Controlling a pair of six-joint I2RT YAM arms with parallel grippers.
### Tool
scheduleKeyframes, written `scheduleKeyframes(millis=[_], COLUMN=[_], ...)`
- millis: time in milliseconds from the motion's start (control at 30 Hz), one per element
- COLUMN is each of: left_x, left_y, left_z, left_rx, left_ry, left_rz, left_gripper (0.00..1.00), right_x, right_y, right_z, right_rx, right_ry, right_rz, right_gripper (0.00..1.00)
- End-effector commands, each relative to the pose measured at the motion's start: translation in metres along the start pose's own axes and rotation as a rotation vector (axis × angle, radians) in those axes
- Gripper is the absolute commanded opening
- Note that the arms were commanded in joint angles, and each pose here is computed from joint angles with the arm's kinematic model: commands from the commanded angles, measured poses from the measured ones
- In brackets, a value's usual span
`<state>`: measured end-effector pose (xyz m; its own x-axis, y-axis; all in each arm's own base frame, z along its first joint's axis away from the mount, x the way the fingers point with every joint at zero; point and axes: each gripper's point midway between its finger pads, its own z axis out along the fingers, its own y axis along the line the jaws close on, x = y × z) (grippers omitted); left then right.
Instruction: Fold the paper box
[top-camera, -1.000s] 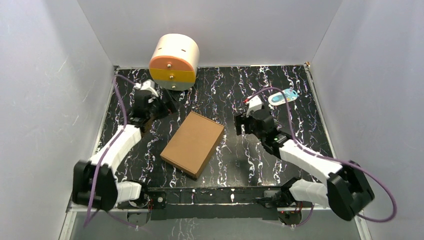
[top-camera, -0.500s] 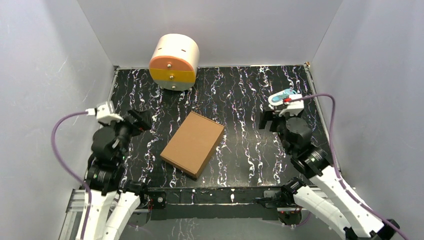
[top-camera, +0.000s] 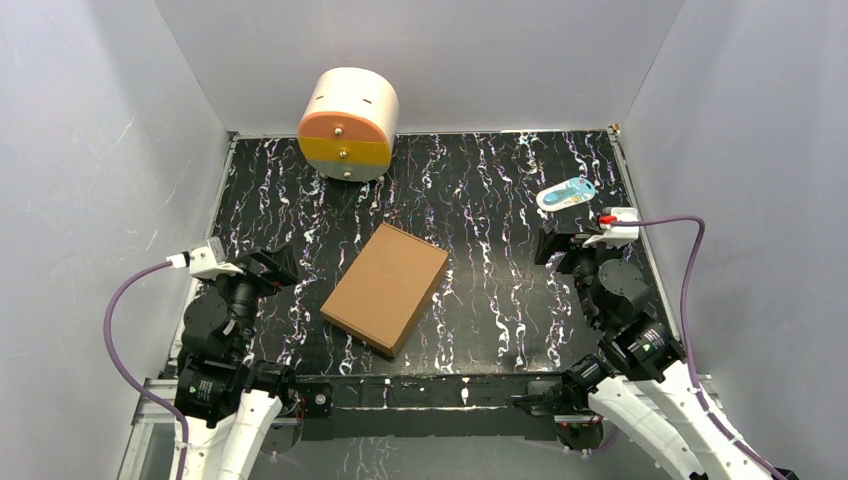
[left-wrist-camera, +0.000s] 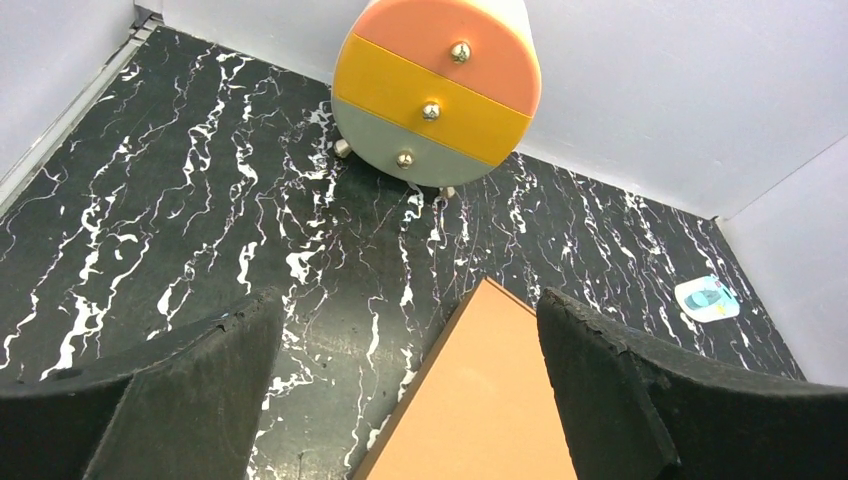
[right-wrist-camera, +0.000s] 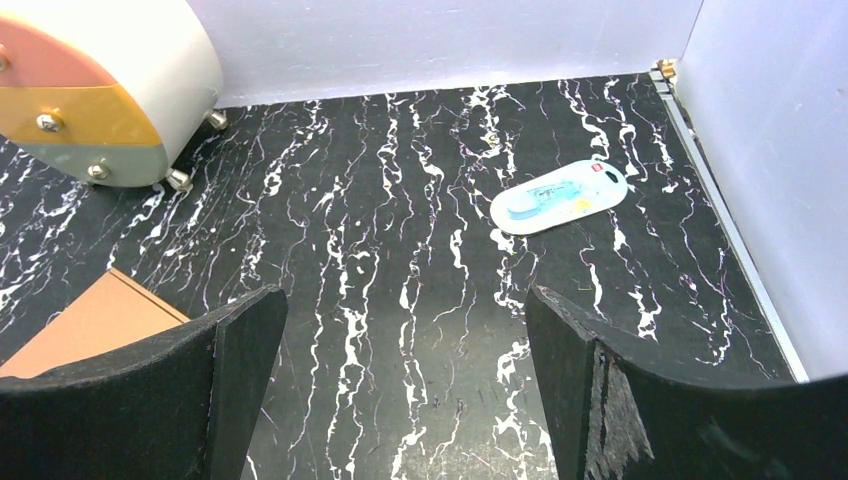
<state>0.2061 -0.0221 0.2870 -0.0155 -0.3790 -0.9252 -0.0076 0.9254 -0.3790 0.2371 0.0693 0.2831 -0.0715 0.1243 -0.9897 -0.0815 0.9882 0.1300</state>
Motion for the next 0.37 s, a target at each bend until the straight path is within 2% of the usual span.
scheduleKeyframes(millis=[0,333], left_x=[-0.0057,-0.0056], left_y=[0.0036,0.0043], left_z=[0.0,-0.0024], left_rx=[-0.016,-0.01], left_ry=[-0.024,-0.033], left_rz=[0.024,0.031], left_gripper=[0.94,0.94], right_x=[-0.0088,-0.0056], right_y=[-0.0004,0.0061], right_z=[0.0036,0.0077], right_rx=[0.02,-0.003], right_ry=[-0.027,-0.005], right_rz=[0.025,0.006], right_gripper=[0.99,0.99])
